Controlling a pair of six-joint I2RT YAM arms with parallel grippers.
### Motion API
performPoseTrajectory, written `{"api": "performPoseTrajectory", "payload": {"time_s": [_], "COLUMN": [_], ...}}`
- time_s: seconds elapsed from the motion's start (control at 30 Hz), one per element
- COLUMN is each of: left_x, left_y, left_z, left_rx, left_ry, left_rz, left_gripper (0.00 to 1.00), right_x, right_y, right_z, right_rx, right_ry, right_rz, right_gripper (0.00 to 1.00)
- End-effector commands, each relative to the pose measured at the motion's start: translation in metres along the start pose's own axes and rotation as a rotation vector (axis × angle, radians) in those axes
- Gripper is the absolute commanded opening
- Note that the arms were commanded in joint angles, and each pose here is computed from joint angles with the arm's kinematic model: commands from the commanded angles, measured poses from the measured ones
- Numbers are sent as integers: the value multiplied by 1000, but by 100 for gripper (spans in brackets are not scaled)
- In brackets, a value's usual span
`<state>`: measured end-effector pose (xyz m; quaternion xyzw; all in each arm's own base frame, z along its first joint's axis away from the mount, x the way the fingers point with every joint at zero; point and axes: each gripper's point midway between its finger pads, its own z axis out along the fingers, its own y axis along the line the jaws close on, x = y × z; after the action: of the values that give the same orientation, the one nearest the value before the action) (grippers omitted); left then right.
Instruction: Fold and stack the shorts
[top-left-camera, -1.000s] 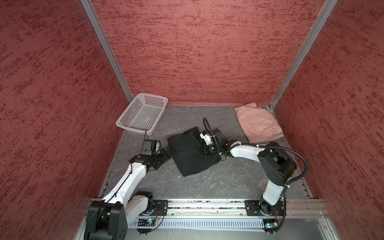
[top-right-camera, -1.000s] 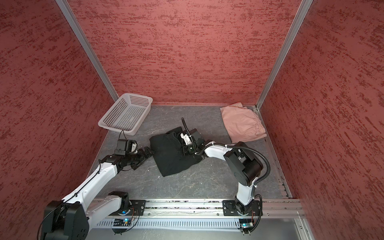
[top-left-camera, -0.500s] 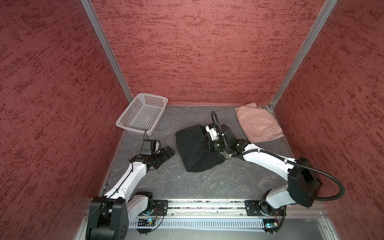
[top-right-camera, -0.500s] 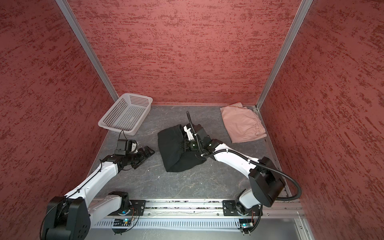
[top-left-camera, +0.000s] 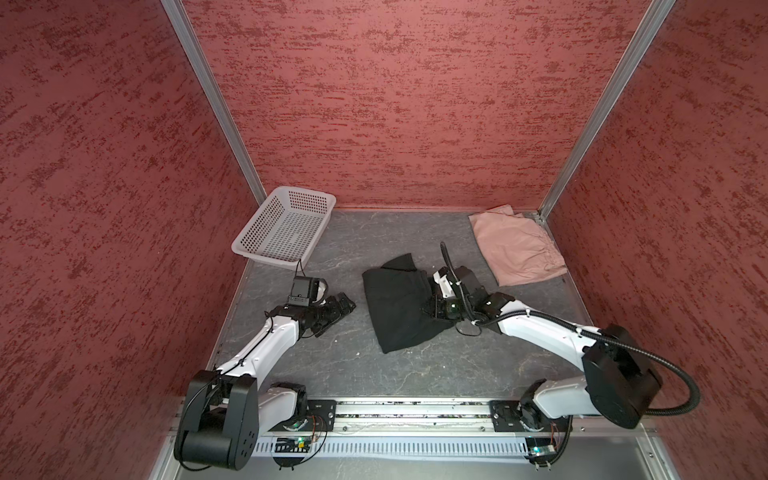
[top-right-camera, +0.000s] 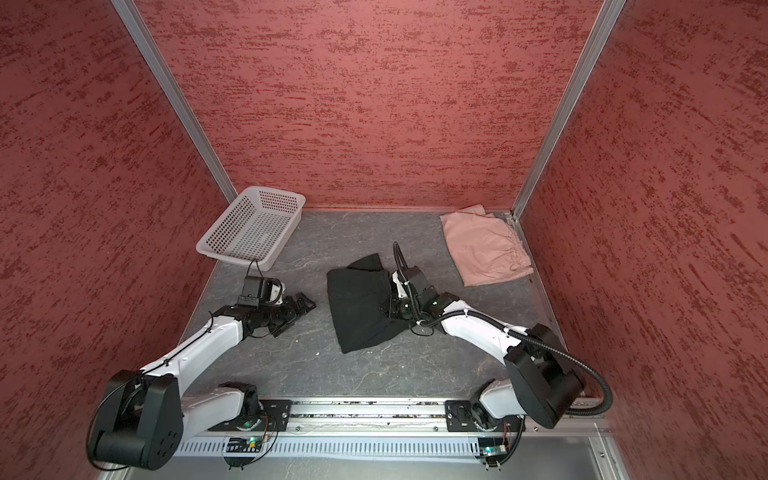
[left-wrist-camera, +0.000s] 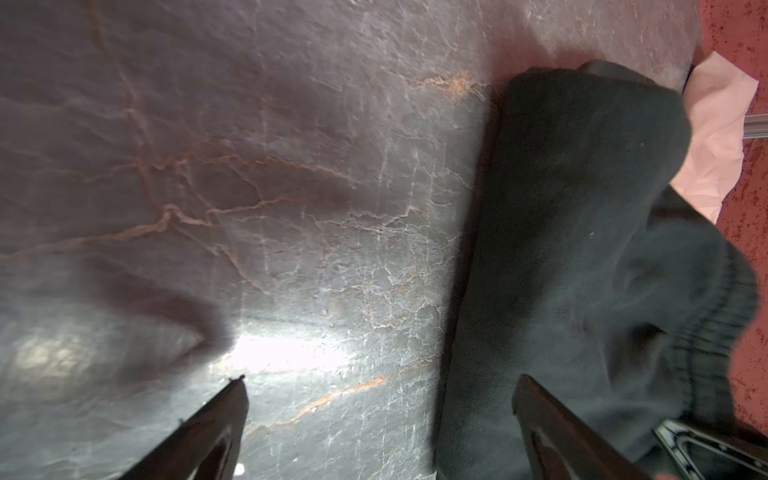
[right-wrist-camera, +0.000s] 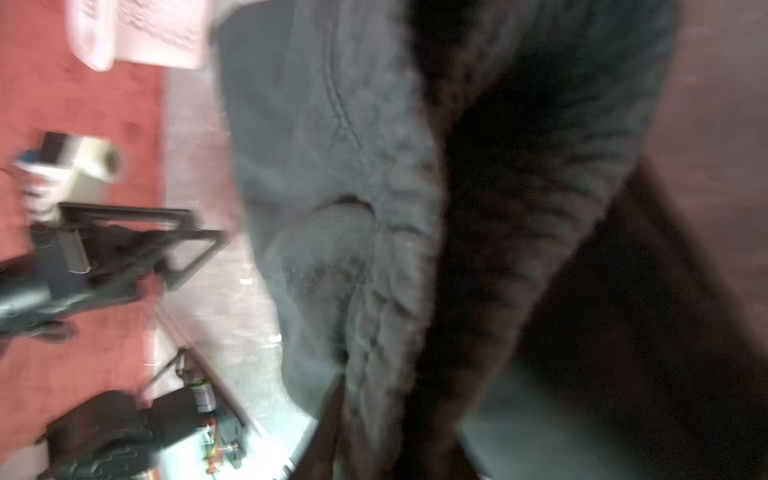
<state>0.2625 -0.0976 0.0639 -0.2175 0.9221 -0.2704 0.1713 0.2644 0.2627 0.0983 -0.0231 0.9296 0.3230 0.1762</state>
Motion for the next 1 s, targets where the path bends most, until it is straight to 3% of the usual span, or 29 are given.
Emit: {"api": "performPoseTrajectory", "payload": {"time_s": [0.0, 0.17, 0.37, 0.47, 0.63, 0.8, 0.97], "left_x": [-8, -4, -5, -7, -1, 10, 15], "left_y": [-10, -15, -38, -44, -45, -42, -44], "left_z": [-1, 0, -6, -7, 4, 15, 16], "left_rx": [10, -1, 10, 23, 48, 36, 35], "left_ry": [-23, -6, -19, -35, -26, 11, 21], "left_rz": [37, 54, 96, 102, 82, 88, 108], "left_gripper": [99, 99, 100, 99, 99, 99, 99], "right_x": [-19, -29, -45, -58, -53, -31, -17], "right_y": [-8, -11, -3, 11, 72, 34, -6], "right_z": [-2, -28, -56, -56, -26, 22, 40], "right_rx": [120, 244, 309, 260, -143, -123, -132], "right_ry": [-13, 3, -23, -73, -78, 16, 37], "right_rz": [-121, -188, -237, -269, -292, -267, -205], "right_gripper": [44, 67, 70, 54, 22, 13, 12]}}
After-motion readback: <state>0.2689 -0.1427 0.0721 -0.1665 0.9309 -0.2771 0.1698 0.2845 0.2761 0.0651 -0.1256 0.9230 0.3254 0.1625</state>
